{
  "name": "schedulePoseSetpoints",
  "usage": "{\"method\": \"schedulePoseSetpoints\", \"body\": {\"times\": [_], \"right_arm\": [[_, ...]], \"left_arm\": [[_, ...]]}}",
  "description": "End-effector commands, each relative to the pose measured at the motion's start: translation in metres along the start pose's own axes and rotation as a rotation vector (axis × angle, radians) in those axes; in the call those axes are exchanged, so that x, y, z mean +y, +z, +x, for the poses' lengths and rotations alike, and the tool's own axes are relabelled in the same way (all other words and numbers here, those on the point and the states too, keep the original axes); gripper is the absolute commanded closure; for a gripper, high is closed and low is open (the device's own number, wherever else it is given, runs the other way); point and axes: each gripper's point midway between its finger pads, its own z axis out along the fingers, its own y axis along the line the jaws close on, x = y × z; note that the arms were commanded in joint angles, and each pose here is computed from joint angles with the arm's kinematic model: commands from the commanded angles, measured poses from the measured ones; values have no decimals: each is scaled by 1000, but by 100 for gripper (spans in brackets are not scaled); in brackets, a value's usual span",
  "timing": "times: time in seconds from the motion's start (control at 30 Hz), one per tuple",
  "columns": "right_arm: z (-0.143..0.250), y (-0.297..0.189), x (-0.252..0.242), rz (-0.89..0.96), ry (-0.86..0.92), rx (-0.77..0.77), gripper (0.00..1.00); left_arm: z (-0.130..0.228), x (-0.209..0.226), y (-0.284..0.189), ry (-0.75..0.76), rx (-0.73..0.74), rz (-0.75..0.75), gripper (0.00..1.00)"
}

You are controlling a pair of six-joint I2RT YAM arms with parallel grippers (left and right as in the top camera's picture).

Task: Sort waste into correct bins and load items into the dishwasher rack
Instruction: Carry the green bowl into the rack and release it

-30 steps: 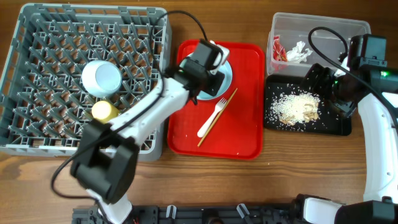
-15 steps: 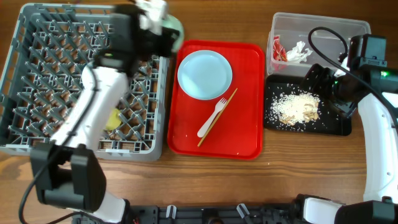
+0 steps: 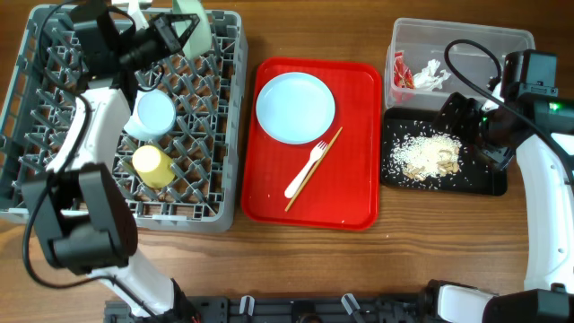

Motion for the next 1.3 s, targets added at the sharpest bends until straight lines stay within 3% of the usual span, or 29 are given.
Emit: {"method": "schedulePoseSetpoints", "body": {"times": [0.0,0.2,0.5,0.7,0.77,0.83,1.0,1.03,1.13,1.27], "right_arm": [[-2,-7,3,-16,-9,-19,0],[-2,-7,3,-16,-9,-19,0],[-2,-7,3,-16,-9,-19,0],[-2,-7,3,-16,-9,-18,0],[-2,-7,3,-16,-9,-18,0],[-2,-7,3,-16,-9,-18,0],[-2,-7,3,-16,-9,-18,0],[-2,-7,3,-16,-8,-18,0],[-2,-7,3,-16,-8,-18,0],[-2,-7,3,-15,-8,-17,0]], "left_arm": [[10,5,9,-145,50,82,96],[23,31,21,-258,72,79,96],[23,52,18,-286,59,49,96],[13,78,-6,-348,27,-3,88],[11,87,-15,-371,16,-22,77],[10,95,-24,-394,10,-37,75],[3,101,-45,-410,2,-12,49],[2,102,-48,-412,2,-5,32],[-1,103,-57,-416,0,10,0],[-9,103,-69,-408,-22,11,0]]}}
